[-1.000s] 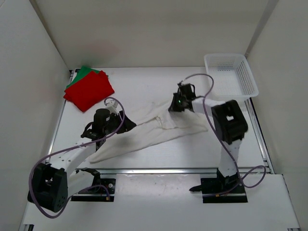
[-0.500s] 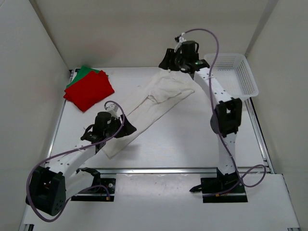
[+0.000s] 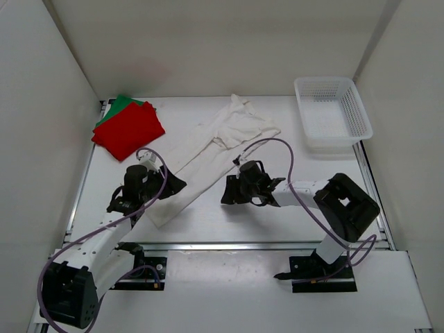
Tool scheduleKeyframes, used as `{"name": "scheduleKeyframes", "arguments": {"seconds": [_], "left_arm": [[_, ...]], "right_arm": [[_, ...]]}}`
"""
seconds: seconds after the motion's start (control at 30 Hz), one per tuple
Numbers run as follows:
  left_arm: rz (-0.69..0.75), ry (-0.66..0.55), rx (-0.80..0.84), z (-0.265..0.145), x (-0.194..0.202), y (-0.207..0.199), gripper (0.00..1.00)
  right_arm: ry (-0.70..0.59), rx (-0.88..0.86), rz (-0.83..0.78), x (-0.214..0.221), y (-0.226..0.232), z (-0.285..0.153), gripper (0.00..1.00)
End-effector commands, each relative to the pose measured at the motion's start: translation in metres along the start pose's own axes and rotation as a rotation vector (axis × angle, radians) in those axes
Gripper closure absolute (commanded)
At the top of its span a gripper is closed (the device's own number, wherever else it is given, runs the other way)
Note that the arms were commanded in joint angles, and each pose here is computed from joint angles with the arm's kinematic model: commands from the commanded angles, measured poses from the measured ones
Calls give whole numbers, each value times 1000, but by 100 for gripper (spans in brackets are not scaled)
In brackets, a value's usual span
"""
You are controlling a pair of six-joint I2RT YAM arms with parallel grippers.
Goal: Fold and stack the t-shirts
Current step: Rotate the tshirt 90 degrees
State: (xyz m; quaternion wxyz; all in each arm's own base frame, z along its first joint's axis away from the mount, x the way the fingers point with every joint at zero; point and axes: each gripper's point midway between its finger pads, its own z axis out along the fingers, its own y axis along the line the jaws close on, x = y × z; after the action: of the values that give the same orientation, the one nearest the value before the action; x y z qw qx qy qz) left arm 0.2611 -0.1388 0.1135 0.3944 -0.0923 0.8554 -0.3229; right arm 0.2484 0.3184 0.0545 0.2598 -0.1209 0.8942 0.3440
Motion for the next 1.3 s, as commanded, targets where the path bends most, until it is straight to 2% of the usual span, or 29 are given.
{"name": "scheduleKeyframes", "arguments": {"seconds": [0.0, 0.1, 0.23, 0.3, 0.33, 0.43, 0.5, 0.53, 0.6, 0.7, 0.77, 0.8, 0.83, 0.87, 0.9, 0.97, 1.13, 1.17, 1.27], "left_arm": [[16, 9, 63, 1, 5, -16, 44], [9, 0, 58, 0, 8, -12, 44], [5, -11, 50, -1, 5, -9, 44], [10, -8, 31, 0, 4, -7, 44], [21, -7, 24, -1, 3, -7, 44], [27, 1, 25, 3, 5, -9, 44], [28, 9, 18, 6, 7, -8, 44], [38, 14, 22, 7, 8, -10, 44], [38, 23, 13, 10, 10, -8, 44], [57, 35, 10, 12, 13, -8, 44], [62, 44, -4, 13, 17, -4, 43], [78, 52, -2, 14, 20, -7, 44], [74, 64, -13, 15, 25, -3, 44], [84, 70, -15, 16, 29, -3, 43], [98, 72, -18, 18, 31, -5, 43], [125, 93, -57, 20, 39, 2, 41], [176, 154, -112, 24, 60, 15, 40], [186, 168, -122, 25, 63, 17, 38], [225, 202, -165, 25, 77, 29, 37]], "right_arm": [[-170, -89, 26, -37, 33, 8, 57], [-165, -65, 89, -28, 24, 25, 46], [-123, -45, 185, -13, 16, 51, 50], [-75, -35, 213, -6, 12, 69, 55], [-59, -28, 220, -4, 9, 77, 61], [-54, -46, 244, -6, 8, 86, 72], [-37, -33, 249, -5, -1, 87, 96], [-36, -27, 244, -7, -5, 84, 100], [-47, -8, 245, -9, -19, 72, 100], [-71, -15, 231, -15, -42, 30, 100], [-43, 59, 231, 3, -81, -1, 100], [-68, 86, 239, 2, -97, -20, 100], [-72, 54, 235, 1, -94, -34, 99], [-80, 39, 241, 0, -100, -47, 85], [-94, 45, 267, -2, -112, -57, 77], [-153, 70, 255, -17, -125, -74, 55], [-293, 176, 247, -88, -161, -85, 54], [-284, 199, 276, -87, -172, -78, 54], [-354, 217, 329, -127, -199, -72, 54]]}}
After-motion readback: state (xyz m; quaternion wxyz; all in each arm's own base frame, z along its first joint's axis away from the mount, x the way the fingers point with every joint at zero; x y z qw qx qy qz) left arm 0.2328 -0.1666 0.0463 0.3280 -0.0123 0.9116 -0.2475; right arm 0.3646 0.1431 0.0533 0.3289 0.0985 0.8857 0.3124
